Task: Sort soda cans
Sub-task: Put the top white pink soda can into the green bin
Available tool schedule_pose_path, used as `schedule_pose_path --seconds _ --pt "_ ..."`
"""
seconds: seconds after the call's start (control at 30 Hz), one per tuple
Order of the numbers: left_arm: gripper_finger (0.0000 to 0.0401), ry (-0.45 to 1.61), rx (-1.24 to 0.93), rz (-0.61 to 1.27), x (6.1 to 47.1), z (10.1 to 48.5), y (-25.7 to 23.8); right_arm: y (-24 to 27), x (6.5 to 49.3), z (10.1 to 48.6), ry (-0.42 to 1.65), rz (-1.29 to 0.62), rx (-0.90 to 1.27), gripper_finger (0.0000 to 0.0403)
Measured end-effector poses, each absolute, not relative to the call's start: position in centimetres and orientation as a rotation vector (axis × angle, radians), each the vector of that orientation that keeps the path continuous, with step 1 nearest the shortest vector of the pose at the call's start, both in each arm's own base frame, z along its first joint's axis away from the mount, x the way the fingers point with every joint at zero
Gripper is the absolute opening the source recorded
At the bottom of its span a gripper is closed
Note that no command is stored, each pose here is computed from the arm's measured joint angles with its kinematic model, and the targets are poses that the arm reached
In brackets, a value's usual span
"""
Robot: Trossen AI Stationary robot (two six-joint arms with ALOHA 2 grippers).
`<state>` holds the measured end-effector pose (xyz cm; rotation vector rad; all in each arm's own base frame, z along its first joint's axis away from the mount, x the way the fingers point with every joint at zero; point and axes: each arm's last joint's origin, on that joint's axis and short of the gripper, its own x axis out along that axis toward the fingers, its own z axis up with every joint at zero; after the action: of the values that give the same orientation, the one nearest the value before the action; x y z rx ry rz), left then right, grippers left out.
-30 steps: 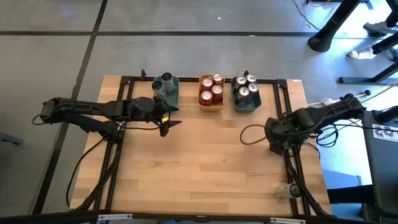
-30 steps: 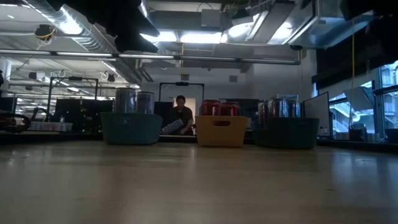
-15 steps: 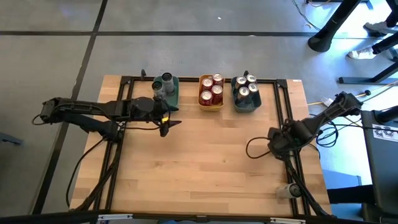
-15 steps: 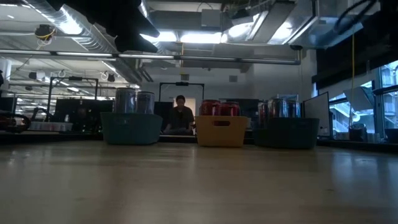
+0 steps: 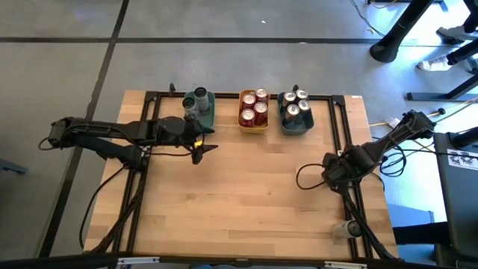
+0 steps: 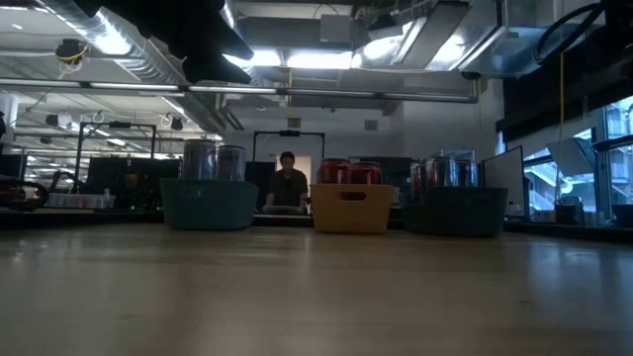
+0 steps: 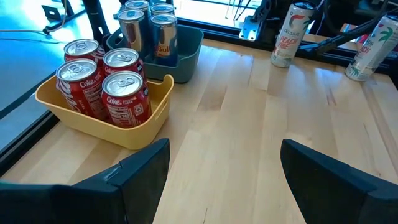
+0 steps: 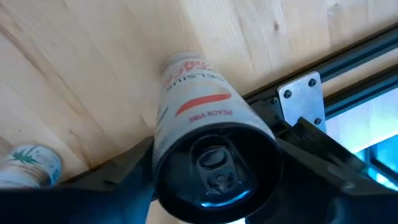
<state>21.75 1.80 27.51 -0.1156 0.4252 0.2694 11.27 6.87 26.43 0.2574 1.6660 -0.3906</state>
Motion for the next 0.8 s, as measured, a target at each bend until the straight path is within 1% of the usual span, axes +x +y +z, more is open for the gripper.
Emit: schedule_pose_path --seconds 0.07,0.1,0.23,0.4,0.57,0.8 --pt "0.0295 0.426 -0.111 0.268 21.7 27.5 1.8 6.9 11.3 26.5 1.659 -0.403 0.272 0.0249" --pt "0.0295 0.427 -0.110 0.268 21.7 27.5 1.8 6.9 11.3 26.5 1.655 -0.406 0.278 0.0241" --pt "0.0295 0.435 -0.123 0.272 21.7 27.4 1.8 7.2 11.9 26.8 1.597 -0.413 0.339 0.0241" --pt "0.0295 0.437 -0.118 0.271 21.7 27.4 1.8 7.7 13.3 28.2 1.416 -0.415 0.396 0.0241" --pt "0.0295 0.447 -0.125 0.270 22.0 27.2 1.7 8.4 15.5 29.6 1.169 -0.411 0.371 0.0241" --pt "0.0295 0.403 -0.121 0.219 24.1 26.4 0.6 8.6 19.1 30.1 0.933 -0.408 0.268 0.0243"
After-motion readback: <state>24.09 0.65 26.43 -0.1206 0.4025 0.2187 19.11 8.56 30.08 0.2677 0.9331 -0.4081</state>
